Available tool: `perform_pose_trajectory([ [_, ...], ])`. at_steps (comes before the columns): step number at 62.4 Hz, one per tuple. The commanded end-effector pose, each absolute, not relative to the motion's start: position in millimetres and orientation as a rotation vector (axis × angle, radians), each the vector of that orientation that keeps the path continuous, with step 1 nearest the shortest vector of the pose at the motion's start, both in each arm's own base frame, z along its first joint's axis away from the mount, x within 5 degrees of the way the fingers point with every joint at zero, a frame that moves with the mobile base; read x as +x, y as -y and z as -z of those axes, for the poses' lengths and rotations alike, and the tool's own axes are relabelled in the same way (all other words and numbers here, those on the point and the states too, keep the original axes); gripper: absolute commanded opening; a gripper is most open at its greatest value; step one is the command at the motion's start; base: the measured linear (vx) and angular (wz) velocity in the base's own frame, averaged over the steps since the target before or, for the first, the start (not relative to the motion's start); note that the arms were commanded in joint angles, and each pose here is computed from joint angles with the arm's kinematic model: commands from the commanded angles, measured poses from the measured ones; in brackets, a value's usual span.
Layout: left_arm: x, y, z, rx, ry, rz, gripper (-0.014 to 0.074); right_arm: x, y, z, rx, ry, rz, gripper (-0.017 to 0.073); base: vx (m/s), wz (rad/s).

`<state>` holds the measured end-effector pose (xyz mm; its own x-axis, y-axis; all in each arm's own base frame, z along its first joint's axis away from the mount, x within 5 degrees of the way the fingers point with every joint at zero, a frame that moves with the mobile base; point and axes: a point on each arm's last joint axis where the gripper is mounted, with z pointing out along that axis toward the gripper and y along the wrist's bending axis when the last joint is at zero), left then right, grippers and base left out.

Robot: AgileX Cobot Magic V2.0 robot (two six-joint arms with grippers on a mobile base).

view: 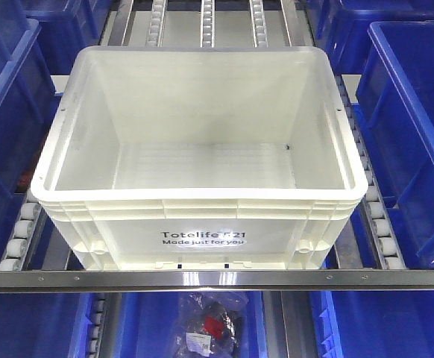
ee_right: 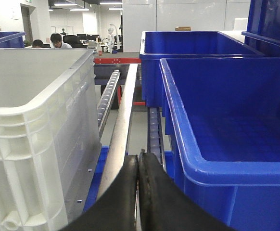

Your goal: Move bin from left to right shelf

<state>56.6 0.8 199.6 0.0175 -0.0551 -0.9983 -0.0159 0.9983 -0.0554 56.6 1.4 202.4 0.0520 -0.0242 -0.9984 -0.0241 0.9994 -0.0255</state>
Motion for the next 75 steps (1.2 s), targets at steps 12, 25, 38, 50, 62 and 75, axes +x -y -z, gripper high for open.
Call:
perform_pose_trajectory([
  [12, 54, -1, -214, -0.053, -1.447, 0.036, -0.0006, 56, -2, -206, -0.043, -1.446, -0.001, -0.0009, 0.00, 0.00],
  [25, 54, -1, -214, -0.053, -1.447, 0.036, -0.0006, 56, -2, -206, -0.043, -1.447, -0.001, -0.0009, 0.00, 0.00],
  [38, 54, -1, -218, -0.053, -1.407, 0.035, -0.0006, 56, -2, -206, -0.043, -1.446, -0.001, -0.0009, 0.00, 0.00],
  [50, 52, -1, -227, -0.053, -1.343, 0.034, -0.0006, 55, -2, -210, -0.044, -1.409, -0.002, -0.0009, 0.00, 0.00],
  [62, 38, -1, -276, -0.047, -1.188, 0.034, -0.0006, 49, -2, -243, -0.036, -1.244, -0.011, -0.0009, 0.00, 0.00],
  [75, 14, 0, -344, -0.035, -1.136, 0.035, -0.0006, 43, -1, -298, -0.035, -1.243, -0.004, -0.0009, 0.00, 0.00],
])
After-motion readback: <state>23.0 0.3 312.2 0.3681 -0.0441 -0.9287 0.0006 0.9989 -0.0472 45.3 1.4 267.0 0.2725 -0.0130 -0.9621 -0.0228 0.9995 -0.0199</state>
